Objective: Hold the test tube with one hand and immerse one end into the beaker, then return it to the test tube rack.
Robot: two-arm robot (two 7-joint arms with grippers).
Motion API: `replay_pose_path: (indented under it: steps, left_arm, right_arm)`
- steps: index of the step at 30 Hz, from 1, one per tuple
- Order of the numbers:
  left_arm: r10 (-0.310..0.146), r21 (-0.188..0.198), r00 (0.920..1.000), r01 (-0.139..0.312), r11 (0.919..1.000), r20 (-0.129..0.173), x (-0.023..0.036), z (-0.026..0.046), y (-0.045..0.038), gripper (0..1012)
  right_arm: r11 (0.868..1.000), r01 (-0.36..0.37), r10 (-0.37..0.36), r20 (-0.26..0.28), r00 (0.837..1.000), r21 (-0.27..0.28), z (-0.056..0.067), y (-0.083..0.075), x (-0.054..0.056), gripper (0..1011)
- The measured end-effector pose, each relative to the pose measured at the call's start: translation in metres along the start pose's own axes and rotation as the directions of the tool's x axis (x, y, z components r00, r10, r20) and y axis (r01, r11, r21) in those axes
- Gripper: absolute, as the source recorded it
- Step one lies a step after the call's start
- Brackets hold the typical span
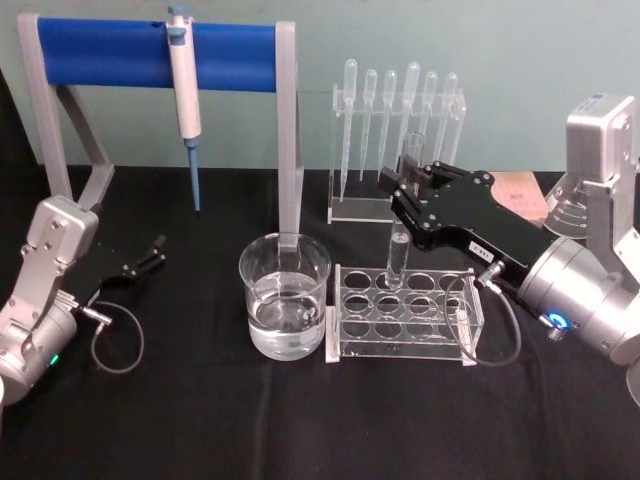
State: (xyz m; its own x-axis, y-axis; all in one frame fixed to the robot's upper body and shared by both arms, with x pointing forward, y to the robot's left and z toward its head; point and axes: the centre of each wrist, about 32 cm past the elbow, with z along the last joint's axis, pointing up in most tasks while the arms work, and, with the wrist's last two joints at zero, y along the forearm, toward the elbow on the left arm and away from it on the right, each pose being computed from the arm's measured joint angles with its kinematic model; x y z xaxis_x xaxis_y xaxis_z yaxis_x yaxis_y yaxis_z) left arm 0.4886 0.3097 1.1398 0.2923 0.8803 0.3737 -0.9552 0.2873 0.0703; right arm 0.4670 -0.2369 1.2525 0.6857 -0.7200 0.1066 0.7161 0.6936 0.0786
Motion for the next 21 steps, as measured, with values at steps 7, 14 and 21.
replay_pose_path:
  steps: [7, 14, 21]
  left_arm:
    - [0.000, 0.000, 1.0000, 0.000, 1.0000, 0.000, 0.0000, 0.0000, 0.0000, 1000]
    - [0.000, 0.000, 1.0000, 0.000, 1.0000, 0.000, 0.0000, 0.0000, 0.0000, 1000]
    - [0.000, 0.000, 1.0000, 0.000, 1.0000, 0.000, 0.0000, 0.0000, 0.0000, 1000]
  right_arm:
    - [1.000, 0.001, -0.001, -0.001, 1.000, 0.000, -0.0001, -0.0002, -0.0001, 225]
    - [1.000, 0.001, -0.001, -0.001, 1.000, 0.000, -0.0001, -0.0003, -0.0003, 225]
    - [1.000, 0.001, -0.001, -0.002, 1.000, 0.000, -0.0002, -0.0003, -0.0005, 225]
